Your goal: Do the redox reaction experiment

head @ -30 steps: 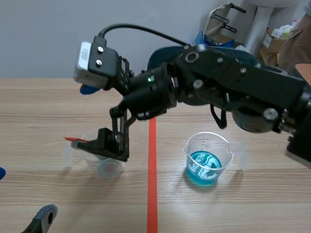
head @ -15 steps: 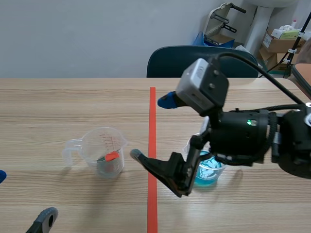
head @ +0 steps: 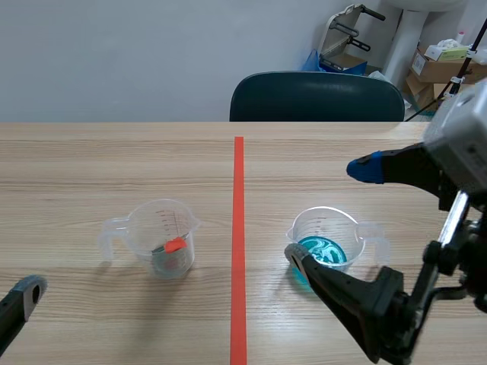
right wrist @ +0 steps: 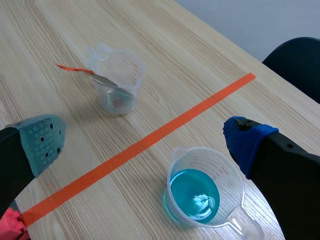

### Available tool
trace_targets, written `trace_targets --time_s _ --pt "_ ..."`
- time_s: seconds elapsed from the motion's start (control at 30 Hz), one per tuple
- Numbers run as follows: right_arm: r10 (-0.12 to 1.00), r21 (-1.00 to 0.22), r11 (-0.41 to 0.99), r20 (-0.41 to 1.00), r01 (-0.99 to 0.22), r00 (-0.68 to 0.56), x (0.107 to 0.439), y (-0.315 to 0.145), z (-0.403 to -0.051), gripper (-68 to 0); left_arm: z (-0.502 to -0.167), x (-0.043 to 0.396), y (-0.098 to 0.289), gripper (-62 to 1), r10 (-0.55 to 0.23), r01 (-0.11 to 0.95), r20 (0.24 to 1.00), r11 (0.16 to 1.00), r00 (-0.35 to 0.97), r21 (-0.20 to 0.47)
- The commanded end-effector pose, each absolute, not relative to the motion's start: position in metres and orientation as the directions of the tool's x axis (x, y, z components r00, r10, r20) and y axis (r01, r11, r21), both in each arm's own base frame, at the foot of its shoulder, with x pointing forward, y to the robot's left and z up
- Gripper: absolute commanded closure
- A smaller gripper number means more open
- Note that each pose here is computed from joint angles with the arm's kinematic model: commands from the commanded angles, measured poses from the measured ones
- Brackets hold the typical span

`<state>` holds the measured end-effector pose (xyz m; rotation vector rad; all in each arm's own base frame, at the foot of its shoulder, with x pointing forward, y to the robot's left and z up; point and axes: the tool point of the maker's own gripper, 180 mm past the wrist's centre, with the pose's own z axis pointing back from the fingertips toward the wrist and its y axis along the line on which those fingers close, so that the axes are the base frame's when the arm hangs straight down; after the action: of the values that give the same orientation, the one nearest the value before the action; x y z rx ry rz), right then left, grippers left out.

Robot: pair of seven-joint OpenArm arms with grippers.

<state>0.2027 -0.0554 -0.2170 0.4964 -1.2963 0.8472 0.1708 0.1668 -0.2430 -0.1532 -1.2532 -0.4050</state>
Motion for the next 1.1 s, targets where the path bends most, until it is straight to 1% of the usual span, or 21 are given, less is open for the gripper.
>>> trace_targets --time_s 0.0,0.1,0.23,0.5,1.07 --pt "0.246 -0.145 0.647 0.969 -0.748 0.025 0.207 -0.055 -0.203 -67.9 -0.232 0.175 0.165 -62.3 -0.199 0.363 0.953 0.926 0.229 0.106" --pt "0.258 -0.157 0.690 0.965 -0.707 0.037 0.205 -0.060 -0.194 -67.9 -0.227 0.181 0.169 -62.3 -0.226 0.358 0.947 0.924 0.230 0.133" --pt "0.254 -0.157 0.711 0.966 -0.686 0.041 0.200 -0.060 -0.184 -67.9 -0.218 0.188 0.171 -62.3 -0.246 0.351 0.943 0.923 0.225 0.157" --pt "0.258 -0.165 0.743 0.965 -0.649 0.050 0.203 -0.069 -0.182 -67.9 -0.200 0.197 0.173 -62.3 -0.278 0.339 0.940 0.919 0.197 0.200" --pt "0.278 -0.166 0.742 0.958 -0.649 0.073 0.203 -0.070 -0.187 -67.9 -0.195 0.199 0.170 -62.3 -0.280 0.342 0.941 0.917 0.187 0.205"
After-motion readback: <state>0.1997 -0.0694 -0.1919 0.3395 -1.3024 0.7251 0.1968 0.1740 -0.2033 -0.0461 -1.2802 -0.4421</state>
